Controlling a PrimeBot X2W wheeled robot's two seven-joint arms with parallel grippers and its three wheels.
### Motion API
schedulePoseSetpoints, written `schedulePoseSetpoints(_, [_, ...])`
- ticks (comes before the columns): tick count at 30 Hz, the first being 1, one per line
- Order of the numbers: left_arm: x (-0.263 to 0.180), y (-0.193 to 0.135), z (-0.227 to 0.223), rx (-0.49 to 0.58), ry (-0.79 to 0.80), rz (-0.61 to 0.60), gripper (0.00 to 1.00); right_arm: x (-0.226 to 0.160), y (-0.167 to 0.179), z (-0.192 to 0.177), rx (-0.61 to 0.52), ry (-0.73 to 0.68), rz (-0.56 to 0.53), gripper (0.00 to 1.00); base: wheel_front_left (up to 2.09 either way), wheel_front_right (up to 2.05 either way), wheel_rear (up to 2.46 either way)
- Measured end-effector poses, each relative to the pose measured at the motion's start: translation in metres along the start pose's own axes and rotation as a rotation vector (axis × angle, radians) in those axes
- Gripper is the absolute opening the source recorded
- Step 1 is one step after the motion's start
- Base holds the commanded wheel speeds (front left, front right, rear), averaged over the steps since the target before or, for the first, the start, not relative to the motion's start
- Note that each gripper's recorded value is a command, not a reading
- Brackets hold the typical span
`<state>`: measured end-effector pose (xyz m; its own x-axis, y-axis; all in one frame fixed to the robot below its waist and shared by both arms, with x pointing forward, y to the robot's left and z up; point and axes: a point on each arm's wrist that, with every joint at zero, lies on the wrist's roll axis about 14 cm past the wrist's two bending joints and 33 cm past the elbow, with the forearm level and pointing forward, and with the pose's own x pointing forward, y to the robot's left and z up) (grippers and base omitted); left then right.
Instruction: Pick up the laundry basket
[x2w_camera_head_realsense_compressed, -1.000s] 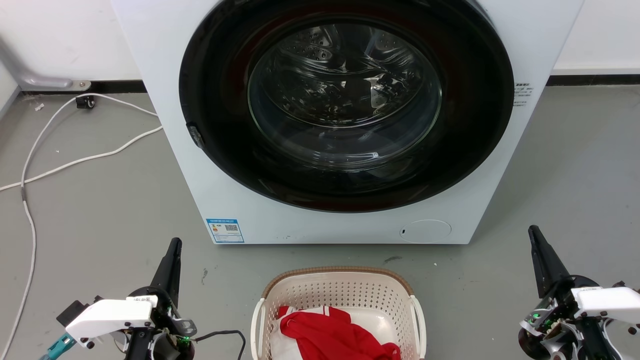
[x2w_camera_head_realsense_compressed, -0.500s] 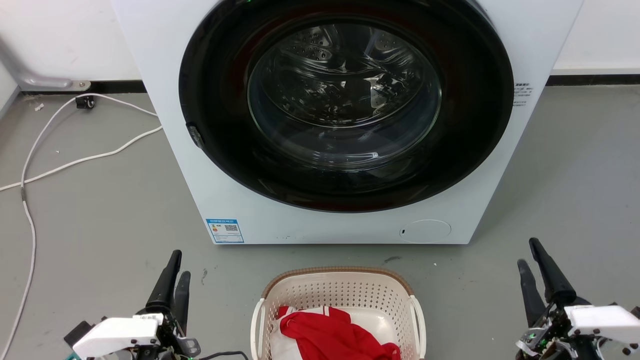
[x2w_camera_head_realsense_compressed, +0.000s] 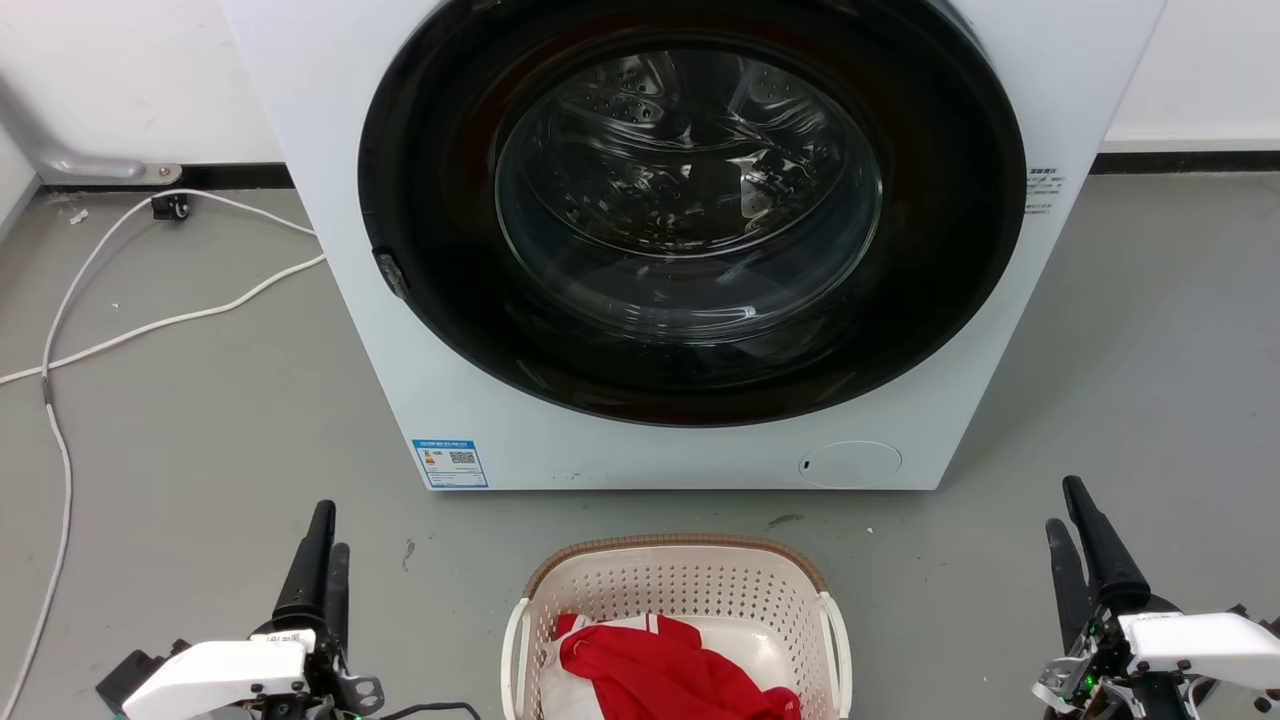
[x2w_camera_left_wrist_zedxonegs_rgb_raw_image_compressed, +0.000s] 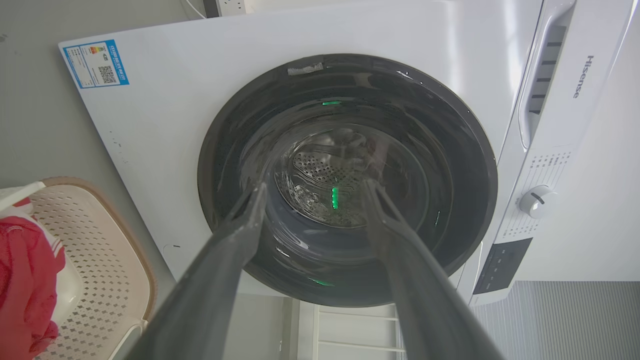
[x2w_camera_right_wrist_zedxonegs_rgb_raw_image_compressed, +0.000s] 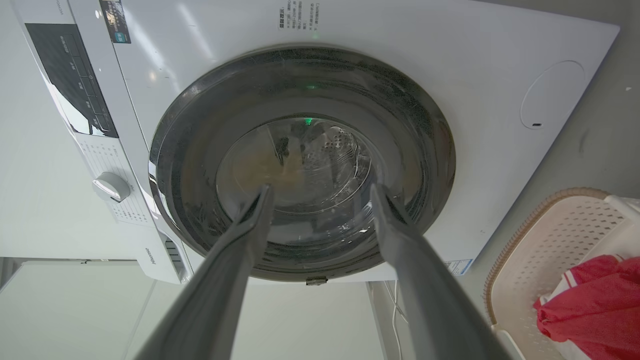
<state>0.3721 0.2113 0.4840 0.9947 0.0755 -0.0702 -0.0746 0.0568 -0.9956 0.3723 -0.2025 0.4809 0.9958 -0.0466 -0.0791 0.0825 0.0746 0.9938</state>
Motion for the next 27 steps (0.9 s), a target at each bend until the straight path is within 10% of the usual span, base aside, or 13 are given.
schedulePoseSetpoints(27, [-0.003, -0.046, 0.033, 0.384, -0.161, -0.09, 1.0, 0.003, 0.048, 0.003, -0.588, -0.065, 0.145, 1.0, 0.0, 0.0, 0.0])
